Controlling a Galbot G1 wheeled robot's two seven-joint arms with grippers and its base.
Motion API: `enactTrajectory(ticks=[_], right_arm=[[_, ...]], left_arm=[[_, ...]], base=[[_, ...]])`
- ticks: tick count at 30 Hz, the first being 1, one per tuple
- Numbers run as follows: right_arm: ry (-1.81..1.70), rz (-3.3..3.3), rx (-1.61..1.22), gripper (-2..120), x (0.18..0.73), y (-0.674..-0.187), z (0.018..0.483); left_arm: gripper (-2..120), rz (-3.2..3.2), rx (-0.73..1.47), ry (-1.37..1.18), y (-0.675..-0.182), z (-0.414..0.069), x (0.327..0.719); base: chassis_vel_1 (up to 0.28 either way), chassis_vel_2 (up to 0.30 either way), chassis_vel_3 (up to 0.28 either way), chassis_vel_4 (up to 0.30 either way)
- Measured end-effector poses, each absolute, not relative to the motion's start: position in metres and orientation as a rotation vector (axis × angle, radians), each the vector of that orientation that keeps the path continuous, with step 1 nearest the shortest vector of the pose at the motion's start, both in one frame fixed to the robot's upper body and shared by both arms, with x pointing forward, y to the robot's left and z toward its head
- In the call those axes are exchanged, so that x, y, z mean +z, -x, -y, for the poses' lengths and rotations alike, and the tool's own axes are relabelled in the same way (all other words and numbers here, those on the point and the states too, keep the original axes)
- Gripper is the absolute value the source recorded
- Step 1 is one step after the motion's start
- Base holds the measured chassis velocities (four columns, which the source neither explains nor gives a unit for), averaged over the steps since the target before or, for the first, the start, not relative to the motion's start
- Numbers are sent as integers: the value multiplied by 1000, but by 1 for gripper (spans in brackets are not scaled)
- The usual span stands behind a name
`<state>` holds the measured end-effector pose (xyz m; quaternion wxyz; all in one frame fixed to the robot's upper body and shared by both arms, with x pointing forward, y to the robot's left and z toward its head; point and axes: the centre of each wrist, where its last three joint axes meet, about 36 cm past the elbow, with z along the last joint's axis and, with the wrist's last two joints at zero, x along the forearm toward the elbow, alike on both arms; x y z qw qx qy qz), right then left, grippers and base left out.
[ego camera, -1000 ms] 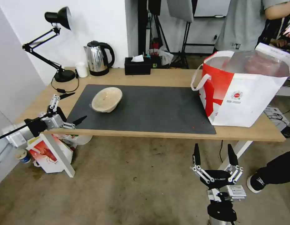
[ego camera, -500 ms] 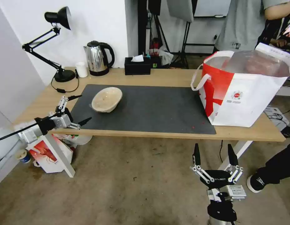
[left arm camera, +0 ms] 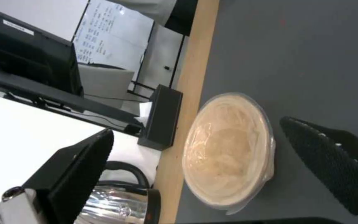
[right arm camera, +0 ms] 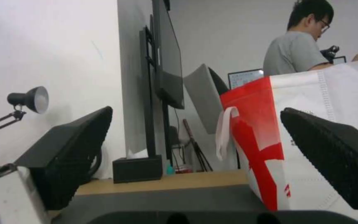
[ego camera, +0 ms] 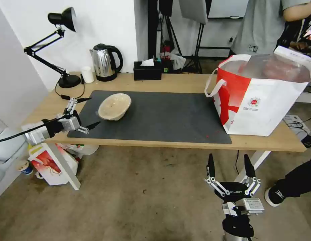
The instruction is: Pick up the trash from the table and place it into the takeout bag.
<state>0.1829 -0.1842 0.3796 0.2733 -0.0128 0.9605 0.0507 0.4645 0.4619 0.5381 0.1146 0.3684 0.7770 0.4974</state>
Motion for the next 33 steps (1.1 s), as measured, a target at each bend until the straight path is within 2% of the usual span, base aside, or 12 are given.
enactTrajectory(ticks=[17,33], right_arm=[[34,-2584,136,100,380,-183,184],[34,-2584,136,100,380,-183,184]], left_arm=[[100,-2313,1437,-1124,-477,-462,516],[100,-2273,1463,-1189,-492,-454,516]], base=[[0,0,0,0],[0,0,0,0]])
